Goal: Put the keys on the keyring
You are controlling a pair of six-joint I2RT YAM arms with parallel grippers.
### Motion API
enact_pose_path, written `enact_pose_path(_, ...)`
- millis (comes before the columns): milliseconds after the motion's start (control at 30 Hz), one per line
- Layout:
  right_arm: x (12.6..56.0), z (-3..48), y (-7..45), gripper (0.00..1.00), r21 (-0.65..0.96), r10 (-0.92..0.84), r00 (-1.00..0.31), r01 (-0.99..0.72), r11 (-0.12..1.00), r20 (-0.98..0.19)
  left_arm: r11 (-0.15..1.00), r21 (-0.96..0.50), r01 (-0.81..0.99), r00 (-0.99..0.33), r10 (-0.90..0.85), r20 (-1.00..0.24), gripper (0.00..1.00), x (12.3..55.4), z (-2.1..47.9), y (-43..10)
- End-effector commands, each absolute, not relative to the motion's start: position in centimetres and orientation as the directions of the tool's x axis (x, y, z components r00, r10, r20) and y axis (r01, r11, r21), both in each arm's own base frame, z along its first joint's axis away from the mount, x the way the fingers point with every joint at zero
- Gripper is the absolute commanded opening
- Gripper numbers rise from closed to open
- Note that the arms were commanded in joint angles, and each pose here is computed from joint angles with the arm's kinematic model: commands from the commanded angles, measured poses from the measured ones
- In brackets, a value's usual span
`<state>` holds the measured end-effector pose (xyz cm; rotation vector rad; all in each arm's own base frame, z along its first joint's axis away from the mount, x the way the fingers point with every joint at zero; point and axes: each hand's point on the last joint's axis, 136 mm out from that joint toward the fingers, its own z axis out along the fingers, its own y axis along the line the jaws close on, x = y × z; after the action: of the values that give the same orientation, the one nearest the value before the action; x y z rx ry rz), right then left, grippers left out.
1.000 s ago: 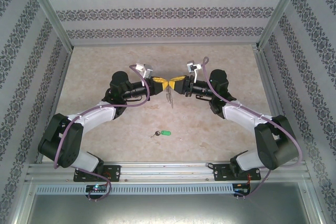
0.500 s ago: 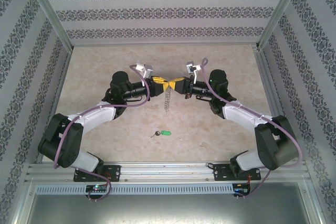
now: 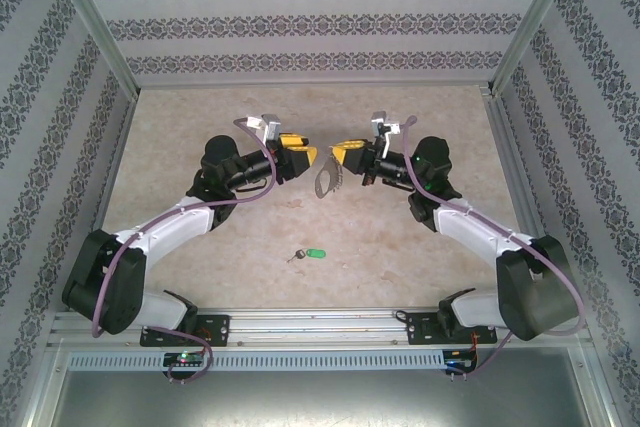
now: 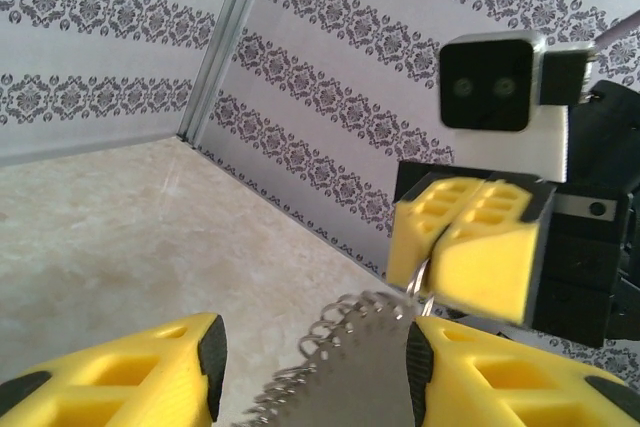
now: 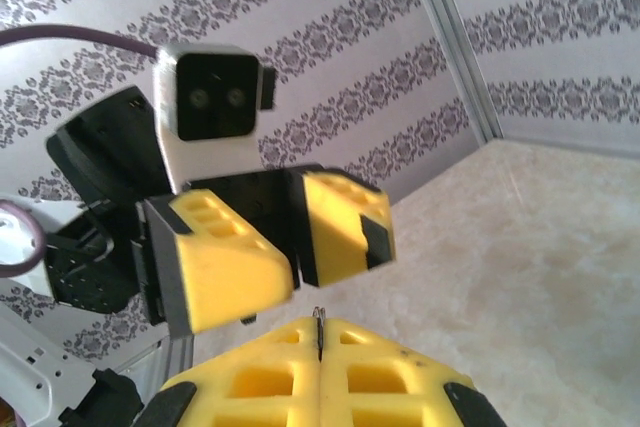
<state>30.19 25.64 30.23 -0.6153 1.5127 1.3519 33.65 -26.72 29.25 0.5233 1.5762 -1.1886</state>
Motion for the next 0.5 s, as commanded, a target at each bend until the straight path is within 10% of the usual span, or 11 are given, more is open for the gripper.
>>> enact_pose_path(0,29.6,33.7,24.8,0.0,0.32,0.311,-0.236,-0.912,0.256,-0.921,0.381,-0.438,0.814,-0.36,-0.262,-0.896,0.52,33.5,30.4,-26.9)
enact_pose_path(467,30.8,36.2,25.8,0.0,0.302,0.471,-0.172,-0.929,0.216,-0.865,0.323,-0.423,0.847,-0.33,-0.306,-0.893,0.51,32.2,32.9,-26.7)
